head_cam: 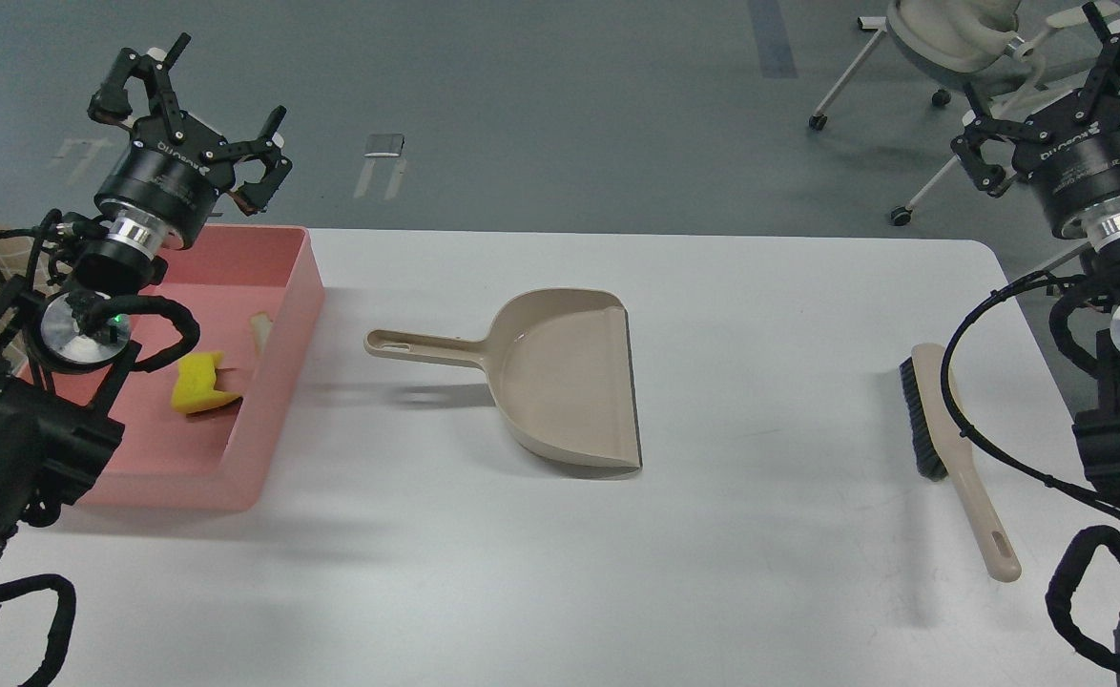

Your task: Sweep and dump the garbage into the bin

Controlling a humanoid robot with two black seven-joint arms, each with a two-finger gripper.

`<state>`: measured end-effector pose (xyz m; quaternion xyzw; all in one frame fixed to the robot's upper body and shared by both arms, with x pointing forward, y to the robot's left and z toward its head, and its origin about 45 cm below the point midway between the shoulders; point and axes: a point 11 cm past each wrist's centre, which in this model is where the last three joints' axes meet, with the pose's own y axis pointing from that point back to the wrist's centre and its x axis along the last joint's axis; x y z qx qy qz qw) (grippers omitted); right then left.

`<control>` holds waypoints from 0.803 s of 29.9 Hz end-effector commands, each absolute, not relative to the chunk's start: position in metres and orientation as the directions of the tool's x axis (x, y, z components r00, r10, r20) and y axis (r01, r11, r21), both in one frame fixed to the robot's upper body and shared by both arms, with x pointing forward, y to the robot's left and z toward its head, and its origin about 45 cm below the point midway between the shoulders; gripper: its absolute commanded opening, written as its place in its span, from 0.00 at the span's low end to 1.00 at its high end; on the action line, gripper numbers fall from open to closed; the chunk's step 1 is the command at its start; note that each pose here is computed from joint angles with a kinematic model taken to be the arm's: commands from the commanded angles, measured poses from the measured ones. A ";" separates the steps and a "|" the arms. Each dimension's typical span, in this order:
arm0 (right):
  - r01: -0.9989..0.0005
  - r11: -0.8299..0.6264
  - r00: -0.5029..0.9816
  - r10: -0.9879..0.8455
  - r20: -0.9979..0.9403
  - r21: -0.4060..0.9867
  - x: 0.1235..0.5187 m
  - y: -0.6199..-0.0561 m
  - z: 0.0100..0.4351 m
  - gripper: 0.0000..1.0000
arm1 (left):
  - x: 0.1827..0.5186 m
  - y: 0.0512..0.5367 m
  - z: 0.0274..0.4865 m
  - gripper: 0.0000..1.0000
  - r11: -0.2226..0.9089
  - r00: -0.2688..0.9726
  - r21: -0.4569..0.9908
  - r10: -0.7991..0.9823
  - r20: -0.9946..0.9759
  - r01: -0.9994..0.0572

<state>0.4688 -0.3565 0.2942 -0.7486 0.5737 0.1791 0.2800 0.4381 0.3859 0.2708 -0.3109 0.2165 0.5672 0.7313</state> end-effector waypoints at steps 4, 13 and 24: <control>-0.957 -0.182 0.284 -0.754 -0.593 -0.227 0.469 -0.354 0.296 1.00 | 0.437 0.382 0.267 0.98 0.185 0.272 -0.200 0.691 -0.669 -0.962; -0.957 -0.183 0.284 -0.755 -0.590 -0.227 0.469 -0.354 0.296 1.00 | 0.438 0.377 0.267 0.98 0.201 0.280 -0.196 0.695 -0.662 -0.960; -0.958 -0.182 0.279 -0.754 -0.594 -0.220 0.468 -0.355 0.293 1.00 | 0.438 0.374 0.265 0.98 0.213 0.278 -0.180 0.711 -0.646 -0.960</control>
